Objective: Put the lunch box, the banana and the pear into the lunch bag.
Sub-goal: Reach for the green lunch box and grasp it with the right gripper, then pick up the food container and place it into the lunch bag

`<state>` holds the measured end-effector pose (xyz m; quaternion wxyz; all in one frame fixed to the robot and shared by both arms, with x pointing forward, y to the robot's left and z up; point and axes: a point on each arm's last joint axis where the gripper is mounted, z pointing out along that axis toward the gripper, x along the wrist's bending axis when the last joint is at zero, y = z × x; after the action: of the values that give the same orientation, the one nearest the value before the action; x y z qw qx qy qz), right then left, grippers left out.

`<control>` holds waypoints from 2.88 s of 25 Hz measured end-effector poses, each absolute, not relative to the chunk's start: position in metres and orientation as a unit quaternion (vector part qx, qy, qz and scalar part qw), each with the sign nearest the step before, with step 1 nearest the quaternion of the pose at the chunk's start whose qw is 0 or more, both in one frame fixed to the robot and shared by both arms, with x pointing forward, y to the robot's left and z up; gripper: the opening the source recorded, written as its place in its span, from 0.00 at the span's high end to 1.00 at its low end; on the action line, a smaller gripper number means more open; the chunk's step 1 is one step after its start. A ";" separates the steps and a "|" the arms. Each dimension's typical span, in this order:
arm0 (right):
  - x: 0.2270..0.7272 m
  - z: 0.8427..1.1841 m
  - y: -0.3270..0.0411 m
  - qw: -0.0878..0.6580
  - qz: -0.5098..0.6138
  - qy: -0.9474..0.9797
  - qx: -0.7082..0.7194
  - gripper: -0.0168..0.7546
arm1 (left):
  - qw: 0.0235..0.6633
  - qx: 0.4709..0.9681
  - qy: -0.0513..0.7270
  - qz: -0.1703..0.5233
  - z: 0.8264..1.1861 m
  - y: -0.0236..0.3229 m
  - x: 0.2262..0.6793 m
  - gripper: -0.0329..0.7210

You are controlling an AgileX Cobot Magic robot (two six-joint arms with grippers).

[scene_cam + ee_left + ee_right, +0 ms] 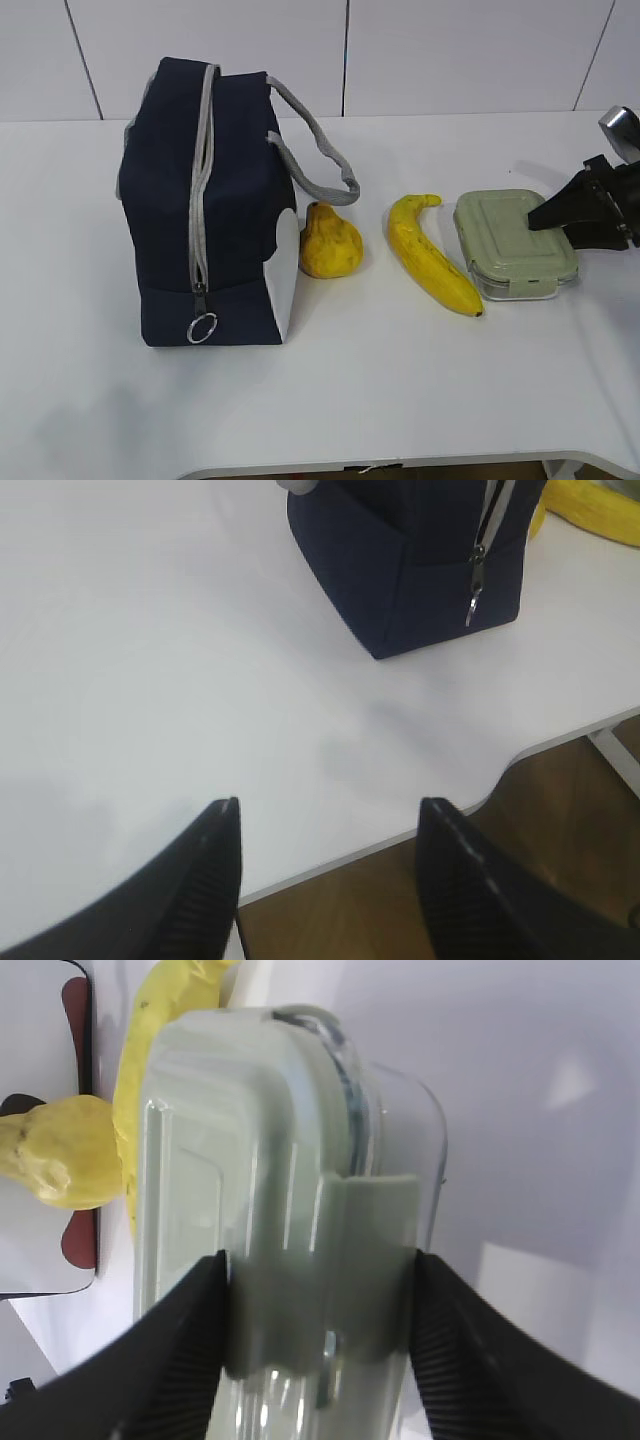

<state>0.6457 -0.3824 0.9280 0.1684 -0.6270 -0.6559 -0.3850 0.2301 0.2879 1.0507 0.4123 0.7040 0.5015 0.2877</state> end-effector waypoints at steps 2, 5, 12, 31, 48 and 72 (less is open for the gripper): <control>0.646 0.928 -0.382 0.168 -0.385 -0.656 -0.627 0.41 | 0.412 0.704 0.502 0.288 1.051 0.288 0.230 0.43; 0.646 0.928 -0.382 0.170 -0.386 -0.655 -0.627 0.43 | 0.412 0.704 0.502 0.288 1.051 0.288 0.230 0.43; 0.646 0.928 -0.382 0.174 -0.386 -0.649 -0.632 0.48 | 0.412 0.704 0.502 0.288 1.051 0.288 0.230 0.43; 0.646 0.929 -0.382 0.191 -0.379 -0.622 -0.659 0.48 | 0.412 0.704 0.502 0.288 1.051 0.288 0.230 0.45; 0.646 0.933 -0.380 0.189 -0.373 -0.618 -0.666 0.48 | 0.412 0.704 0.502 0.288 1.051 0.288 0.230 0.48; 0.646 0.963 -0.353 0.165 -0.356 -0.634 -0.666 0.48 | 0.412 0.704 0.502 0.288 1.051 0.288 0.230 0.50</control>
<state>0.6459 -0.3535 0.9627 0.1655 -0.6661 -0.6341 -0.3561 0.2301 0.2879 1.0507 0.4123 0.7040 0.5015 0.2877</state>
